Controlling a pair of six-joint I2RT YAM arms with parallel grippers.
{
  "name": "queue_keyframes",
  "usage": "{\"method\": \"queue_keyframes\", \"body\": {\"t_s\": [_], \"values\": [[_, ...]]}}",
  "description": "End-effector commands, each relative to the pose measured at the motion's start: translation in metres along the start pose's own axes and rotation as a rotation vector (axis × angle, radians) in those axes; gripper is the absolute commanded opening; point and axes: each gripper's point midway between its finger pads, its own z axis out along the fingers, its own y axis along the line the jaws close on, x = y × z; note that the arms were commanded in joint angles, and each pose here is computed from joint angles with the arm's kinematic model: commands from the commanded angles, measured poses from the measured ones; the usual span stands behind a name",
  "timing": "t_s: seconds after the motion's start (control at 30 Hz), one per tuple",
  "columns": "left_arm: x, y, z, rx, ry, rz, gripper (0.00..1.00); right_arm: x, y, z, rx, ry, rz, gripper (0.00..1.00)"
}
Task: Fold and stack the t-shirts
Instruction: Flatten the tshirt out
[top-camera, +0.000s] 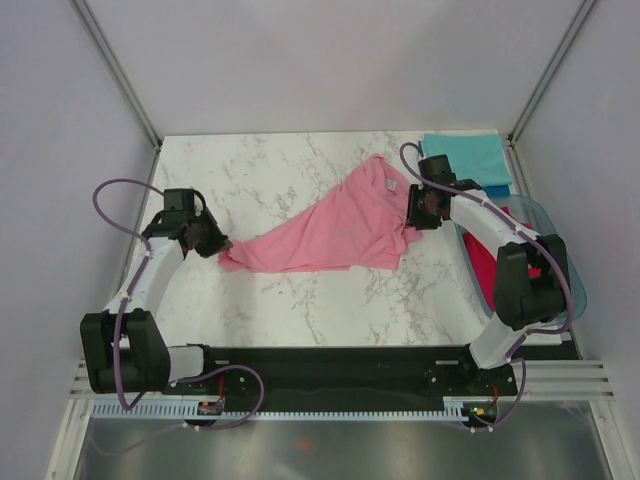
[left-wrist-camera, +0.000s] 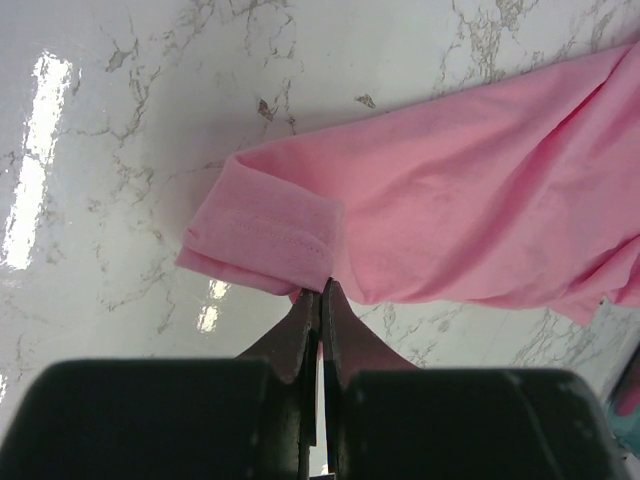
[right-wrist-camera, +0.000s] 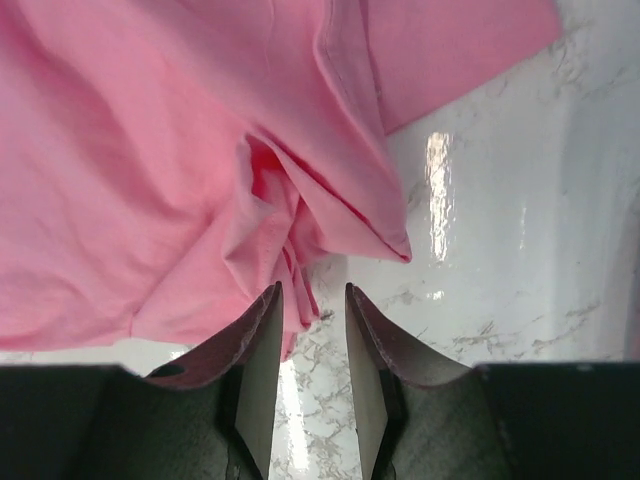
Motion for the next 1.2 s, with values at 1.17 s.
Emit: {"method": "queue_keyframes", "body": {"t_s": [1.17], "values": [[-0.015,-0.018,-0.005,0.07,-0.047,0.004,0.02,-0.005,0.029,0.045,-0.271,-0.14,0.229,0.4]]}}
